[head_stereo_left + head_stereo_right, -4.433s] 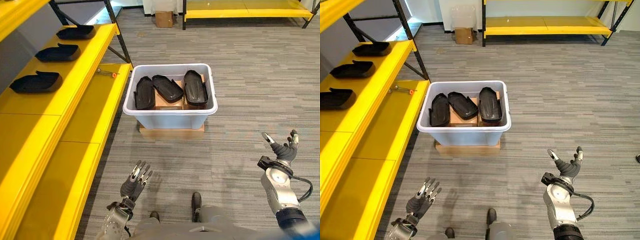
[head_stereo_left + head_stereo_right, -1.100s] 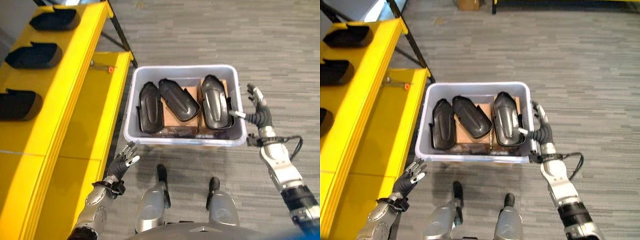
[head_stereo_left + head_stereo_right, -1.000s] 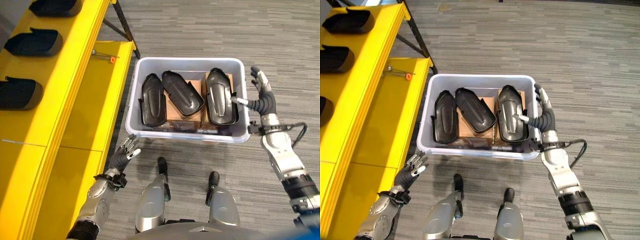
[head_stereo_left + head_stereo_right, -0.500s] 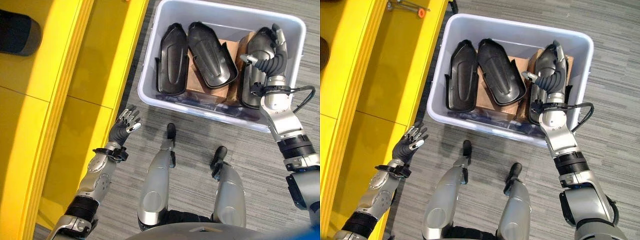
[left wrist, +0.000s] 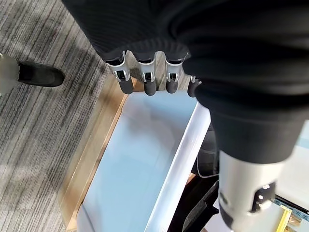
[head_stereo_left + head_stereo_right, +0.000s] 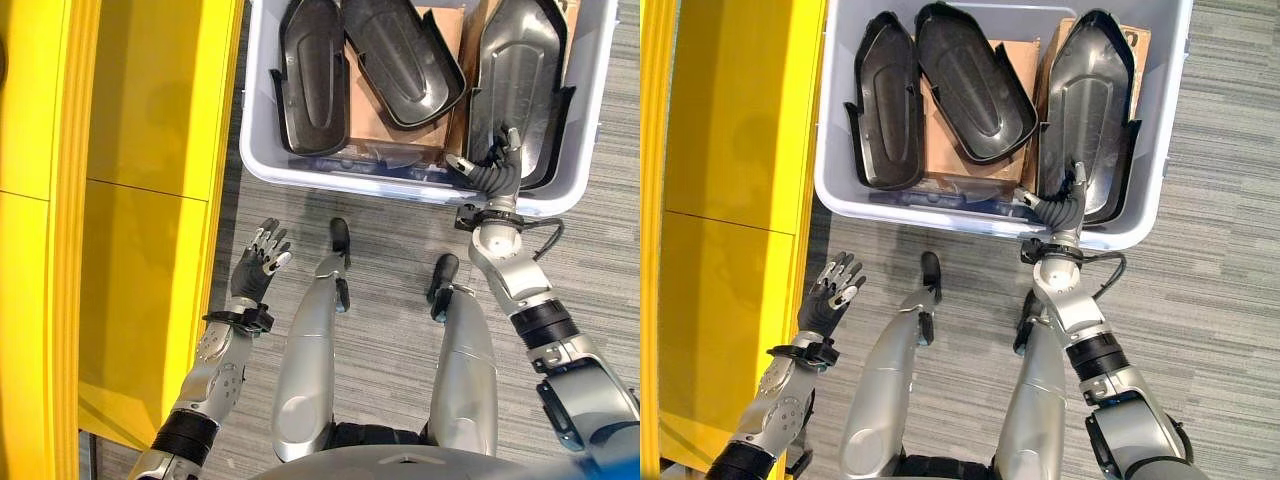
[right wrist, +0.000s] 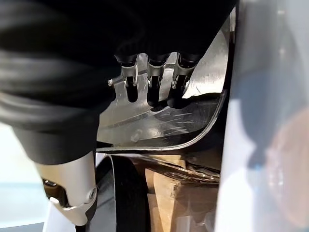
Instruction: Move parts from the plastic box to the shelf.
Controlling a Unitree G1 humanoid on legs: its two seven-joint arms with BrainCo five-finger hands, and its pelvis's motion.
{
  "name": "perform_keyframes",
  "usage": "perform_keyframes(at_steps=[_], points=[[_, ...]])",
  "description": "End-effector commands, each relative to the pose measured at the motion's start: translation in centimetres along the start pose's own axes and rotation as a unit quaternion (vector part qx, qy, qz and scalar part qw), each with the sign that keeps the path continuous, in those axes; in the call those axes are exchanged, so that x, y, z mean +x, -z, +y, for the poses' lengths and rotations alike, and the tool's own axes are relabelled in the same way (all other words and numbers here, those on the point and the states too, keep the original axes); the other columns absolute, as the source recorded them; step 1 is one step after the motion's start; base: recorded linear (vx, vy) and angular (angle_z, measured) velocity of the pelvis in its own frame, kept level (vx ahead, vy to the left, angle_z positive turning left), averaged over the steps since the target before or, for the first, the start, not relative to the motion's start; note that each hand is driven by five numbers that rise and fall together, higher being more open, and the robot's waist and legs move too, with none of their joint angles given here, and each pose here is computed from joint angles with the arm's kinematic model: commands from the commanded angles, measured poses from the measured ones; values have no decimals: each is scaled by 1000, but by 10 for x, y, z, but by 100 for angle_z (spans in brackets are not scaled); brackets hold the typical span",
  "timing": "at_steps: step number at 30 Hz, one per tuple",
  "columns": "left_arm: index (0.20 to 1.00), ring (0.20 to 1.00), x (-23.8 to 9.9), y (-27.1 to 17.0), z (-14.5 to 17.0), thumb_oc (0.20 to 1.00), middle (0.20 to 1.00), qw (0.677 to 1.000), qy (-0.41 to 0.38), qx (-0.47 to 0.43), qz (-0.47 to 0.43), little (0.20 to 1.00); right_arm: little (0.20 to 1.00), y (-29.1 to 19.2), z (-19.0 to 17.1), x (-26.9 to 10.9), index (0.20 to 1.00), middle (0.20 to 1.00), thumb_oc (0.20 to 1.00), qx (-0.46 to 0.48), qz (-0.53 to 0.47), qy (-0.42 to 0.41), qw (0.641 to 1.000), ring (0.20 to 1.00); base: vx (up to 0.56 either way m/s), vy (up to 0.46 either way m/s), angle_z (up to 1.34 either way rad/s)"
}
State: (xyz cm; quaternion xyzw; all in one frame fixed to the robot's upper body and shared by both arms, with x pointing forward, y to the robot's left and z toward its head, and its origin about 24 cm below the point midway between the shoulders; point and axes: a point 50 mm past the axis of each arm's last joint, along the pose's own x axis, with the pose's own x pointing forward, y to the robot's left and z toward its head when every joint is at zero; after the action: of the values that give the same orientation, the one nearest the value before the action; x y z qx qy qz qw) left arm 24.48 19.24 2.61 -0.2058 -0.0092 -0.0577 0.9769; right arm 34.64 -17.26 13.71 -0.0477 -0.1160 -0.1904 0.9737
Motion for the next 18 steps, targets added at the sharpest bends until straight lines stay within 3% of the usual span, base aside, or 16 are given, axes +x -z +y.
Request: perform_keyframes(at_steps=[1, 18], points=[[1000, 1000, 0, -9, -3, 1000, 1000, 999, 7, 26, -29, 1000, 1000, 15, -5, 1, 1000, 1000, 1000, 64, 48, -2, 997, 1000, -1, -24, -5], [1000, 1000, -1, -8, -2, 1000, 1000, 999, 35, 34, -12, 1000, 1000, -66, 9, 44, 1000, 1000, 1000, 163, -51, -84, 982, 1000, 13, 2, 3]])
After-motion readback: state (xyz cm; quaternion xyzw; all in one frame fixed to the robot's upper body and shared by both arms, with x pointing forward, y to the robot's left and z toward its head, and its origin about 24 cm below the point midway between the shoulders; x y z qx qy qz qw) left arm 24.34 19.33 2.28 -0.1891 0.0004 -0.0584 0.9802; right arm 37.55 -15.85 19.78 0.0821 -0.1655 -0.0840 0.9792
